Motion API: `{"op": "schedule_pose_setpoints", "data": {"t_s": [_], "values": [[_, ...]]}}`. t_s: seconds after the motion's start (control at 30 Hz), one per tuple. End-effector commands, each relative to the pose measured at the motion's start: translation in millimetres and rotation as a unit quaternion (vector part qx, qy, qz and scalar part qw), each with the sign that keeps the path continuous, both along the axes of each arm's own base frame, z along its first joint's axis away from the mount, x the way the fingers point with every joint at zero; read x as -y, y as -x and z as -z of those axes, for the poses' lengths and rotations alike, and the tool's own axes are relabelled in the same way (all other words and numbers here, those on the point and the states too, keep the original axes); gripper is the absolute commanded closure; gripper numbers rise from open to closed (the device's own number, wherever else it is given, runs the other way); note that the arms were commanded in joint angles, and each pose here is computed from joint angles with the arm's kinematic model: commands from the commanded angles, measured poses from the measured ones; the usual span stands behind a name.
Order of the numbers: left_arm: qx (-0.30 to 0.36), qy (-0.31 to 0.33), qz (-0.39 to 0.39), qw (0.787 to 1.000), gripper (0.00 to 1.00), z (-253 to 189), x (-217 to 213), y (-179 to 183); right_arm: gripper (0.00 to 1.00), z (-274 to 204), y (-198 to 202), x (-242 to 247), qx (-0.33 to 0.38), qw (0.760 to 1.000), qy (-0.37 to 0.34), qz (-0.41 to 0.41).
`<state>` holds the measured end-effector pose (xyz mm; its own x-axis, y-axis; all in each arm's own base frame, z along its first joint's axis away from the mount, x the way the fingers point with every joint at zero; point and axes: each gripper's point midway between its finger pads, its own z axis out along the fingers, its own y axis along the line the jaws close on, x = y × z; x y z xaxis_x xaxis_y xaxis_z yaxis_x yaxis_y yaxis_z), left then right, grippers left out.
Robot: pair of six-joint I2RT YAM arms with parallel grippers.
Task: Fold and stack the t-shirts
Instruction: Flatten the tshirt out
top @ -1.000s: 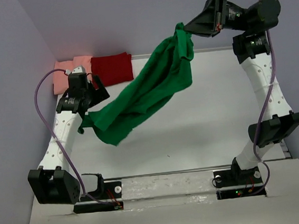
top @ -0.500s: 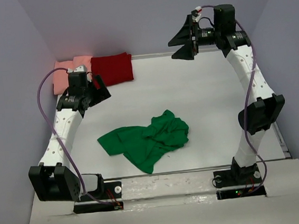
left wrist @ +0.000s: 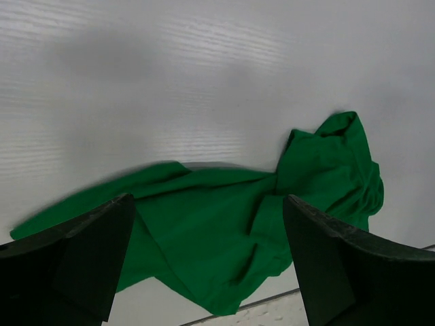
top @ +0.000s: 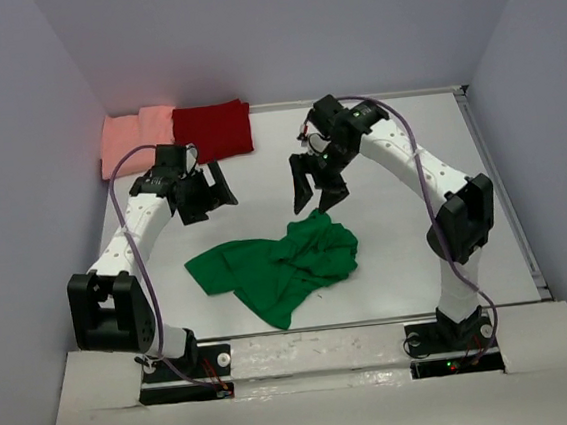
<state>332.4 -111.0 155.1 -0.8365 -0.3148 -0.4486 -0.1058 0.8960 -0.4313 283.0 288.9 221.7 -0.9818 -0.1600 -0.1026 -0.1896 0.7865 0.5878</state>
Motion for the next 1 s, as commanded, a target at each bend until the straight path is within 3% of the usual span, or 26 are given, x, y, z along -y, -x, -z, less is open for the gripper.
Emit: {"op": "schedule_pose_setpoints", "data": {"t_s": [0.0, 0.17, 0.37, 0.6, 0.7, 0.8, 0.97], "values": [[-0.069, 0.032, 0.018, 0.997, 0.01, 22, 11, 35, 0.29, 8, 23, 19, 0.017, 0.997, 0.069, -0.009], [-0.119, 0.065, 0.036, 0.990, 0.01, 40, 21, 58, 0.30, 17, 54, 18, 0.032, 0.994, 0.093, -0.044], [-0.165, 0.094, 0.035, 0.981, 0.01, 52, 25, 83, 0.30, 9, 74, 6, 0.067, 0.994, 0.058, -0.056], [-0.199, 0.111, 0.026, 0.973, 0.01, 66, 27, 104, 0.29, 23, 107, -34, 0.150, 0.973, 0.072, -0.159], [-0.193, 0.117, 0.020, 0.974, 0.01, 62, 27, 106, 0.29, 37, 108, -33, 0.159, 0.972, 0.075, -0.155], [-0.142, 0.105, 0.028, 0.984, 0.01, 47, 29, 102, 0.28, 37, 100, -40, 0.190, 0.971, 0.049, -0.138], [-0.055, -0.003, 0.045, 0.997, 0.01, 24, 12, 113, 0.27, 37, 70, -41, 0.191, 0.977, 0.028, -0.094]]}}
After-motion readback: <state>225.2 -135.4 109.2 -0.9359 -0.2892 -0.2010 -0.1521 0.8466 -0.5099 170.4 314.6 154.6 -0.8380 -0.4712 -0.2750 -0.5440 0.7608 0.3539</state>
